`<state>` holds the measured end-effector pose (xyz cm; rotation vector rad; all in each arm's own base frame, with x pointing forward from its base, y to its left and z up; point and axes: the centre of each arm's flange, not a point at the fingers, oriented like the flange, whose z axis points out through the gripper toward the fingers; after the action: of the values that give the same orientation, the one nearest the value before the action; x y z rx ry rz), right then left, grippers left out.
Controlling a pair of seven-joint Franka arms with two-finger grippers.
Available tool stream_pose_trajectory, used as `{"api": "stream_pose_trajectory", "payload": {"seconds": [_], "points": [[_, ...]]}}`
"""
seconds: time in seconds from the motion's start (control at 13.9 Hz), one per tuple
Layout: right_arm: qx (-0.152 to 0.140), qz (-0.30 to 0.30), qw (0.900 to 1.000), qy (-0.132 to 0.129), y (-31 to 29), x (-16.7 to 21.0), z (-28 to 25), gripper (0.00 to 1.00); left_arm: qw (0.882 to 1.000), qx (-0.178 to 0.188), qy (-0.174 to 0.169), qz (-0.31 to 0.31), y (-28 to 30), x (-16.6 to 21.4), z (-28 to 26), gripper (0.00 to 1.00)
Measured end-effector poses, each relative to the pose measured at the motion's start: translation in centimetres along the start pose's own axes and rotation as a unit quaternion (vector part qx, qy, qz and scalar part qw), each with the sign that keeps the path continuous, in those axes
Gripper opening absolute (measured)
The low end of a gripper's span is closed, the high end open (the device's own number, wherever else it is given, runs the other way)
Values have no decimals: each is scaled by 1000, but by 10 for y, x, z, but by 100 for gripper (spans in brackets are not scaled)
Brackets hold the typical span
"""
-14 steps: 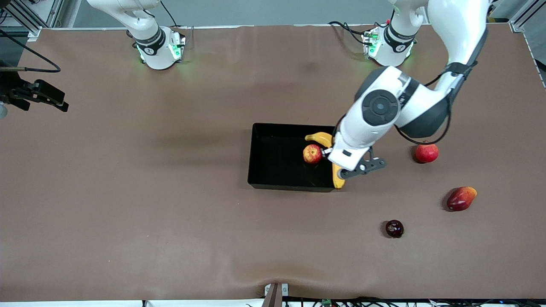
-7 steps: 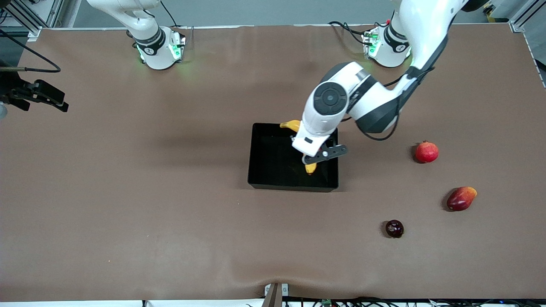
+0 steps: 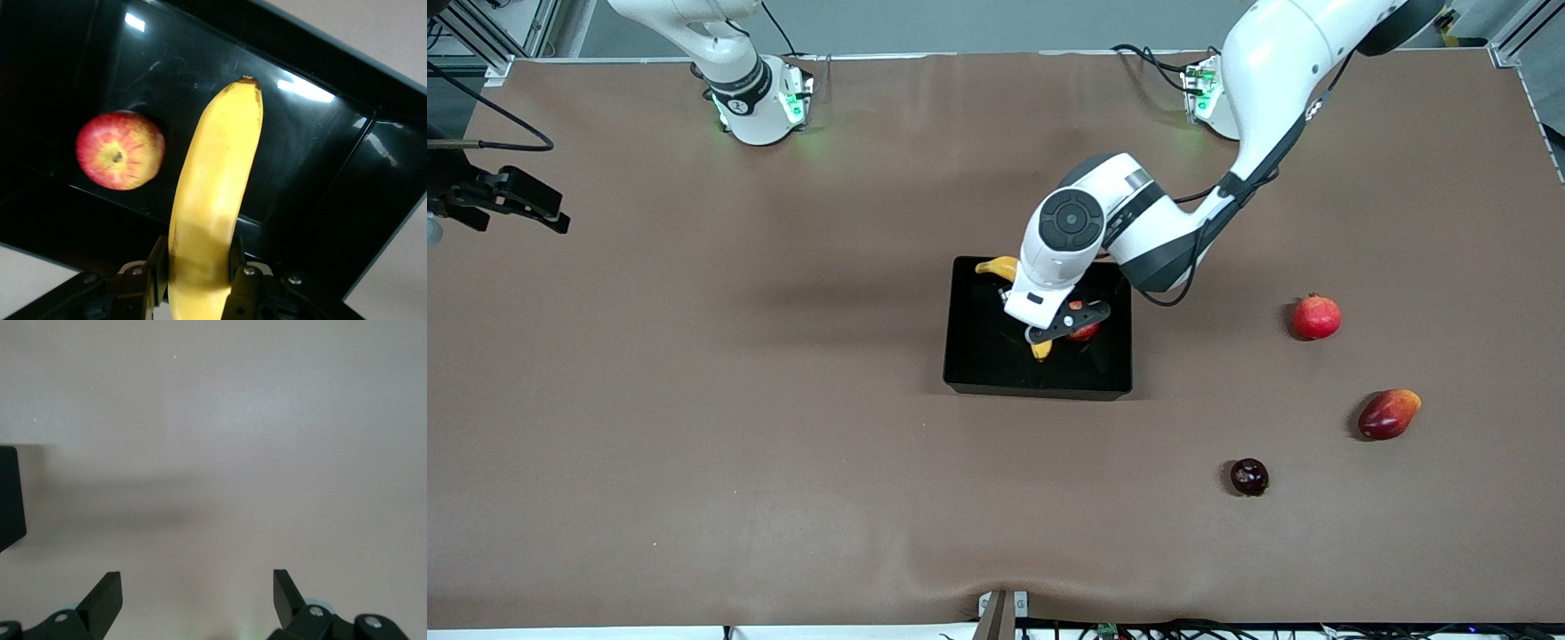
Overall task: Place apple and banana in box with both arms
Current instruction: 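Lower the banana into the tray beside the apple and open the left gripper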
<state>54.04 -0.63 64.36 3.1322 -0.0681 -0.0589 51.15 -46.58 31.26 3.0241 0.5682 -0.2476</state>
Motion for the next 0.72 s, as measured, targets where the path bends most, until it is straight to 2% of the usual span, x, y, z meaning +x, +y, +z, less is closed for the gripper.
{"api": "stream_pose_trajectory", "payload": {"seconds": [0.36,0.72], "points": [[0,0,1000,0,0,0,0,100,999,15,29,-10,13,-8,31,39],[0,0,1000,0,0,0,0,100,999,4,35,-7,26,-3,48,39]]}}
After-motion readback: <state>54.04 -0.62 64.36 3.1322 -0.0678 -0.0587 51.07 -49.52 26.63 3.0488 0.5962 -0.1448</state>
